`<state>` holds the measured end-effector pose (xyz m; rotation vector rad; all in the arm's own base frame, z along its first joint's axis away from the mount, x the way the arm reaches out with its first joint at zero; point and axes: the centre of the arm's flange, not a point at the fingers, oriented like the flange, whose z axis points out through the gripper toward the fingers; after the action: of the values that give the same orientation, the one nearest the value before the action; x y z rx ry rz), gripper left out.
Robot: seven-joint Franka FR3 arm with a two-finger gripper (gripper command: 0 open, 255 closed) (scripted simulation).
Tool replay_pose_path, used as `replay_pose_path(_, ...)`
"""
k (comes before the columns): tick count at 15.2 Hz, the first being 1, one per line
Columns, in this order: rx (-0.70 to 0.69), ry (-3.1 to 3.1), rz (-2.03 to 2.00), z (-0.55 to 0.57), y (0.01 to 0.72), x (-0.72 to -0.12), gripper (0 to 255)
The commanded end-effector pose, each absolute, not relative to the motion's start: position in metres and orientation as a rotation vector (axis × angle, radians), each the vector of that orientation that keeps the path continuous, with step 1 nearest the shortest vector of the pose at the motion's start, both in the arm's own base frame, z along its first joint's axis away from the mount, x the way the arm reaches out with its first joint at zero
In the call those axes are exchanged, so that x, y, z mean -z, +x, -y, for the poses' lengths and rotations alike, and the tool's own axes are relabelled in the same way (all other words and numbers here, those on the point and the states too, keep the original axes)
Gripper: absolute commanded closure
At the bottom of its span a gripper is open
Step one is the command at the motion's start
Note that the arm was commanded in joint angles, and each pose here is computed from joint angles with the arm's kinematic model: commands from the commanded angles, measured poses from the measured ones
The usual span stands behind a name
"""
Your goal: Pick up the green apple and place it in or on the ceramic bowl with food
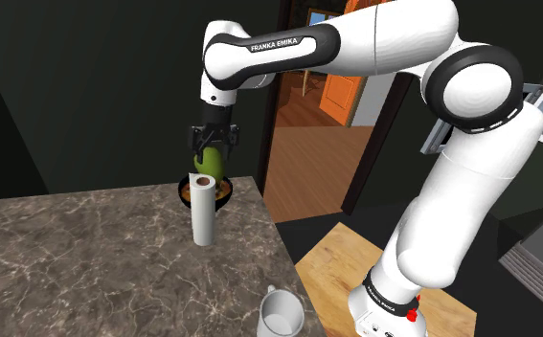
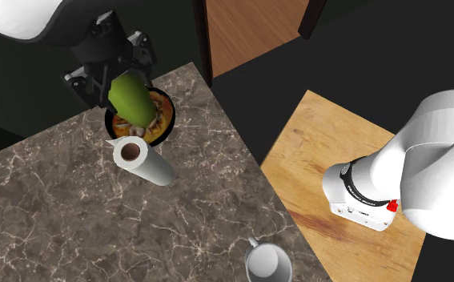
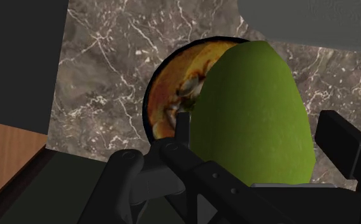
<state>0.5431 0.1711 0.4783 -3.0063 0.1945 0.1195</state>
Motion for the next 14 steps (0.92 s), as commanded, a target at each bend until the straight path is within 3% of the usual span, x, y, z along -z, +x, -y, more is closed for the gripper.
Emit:
replay_pose_path(1, -0.119, -3.006, -0.195, -0.171, 0.545, -0.467, 255)
replay_pose_path(12, -0.119, -3.006, -0.195, -0.171, 0.545, -0.445, 255)
replay_pose_path(13, -0.119, -3.006, -0.195, -0.171, 0.545, -0.445, 0)
replay_pose_path(14, -0.119, -3.006, -0.195, -0.171, 0.545, -0.445, 0)
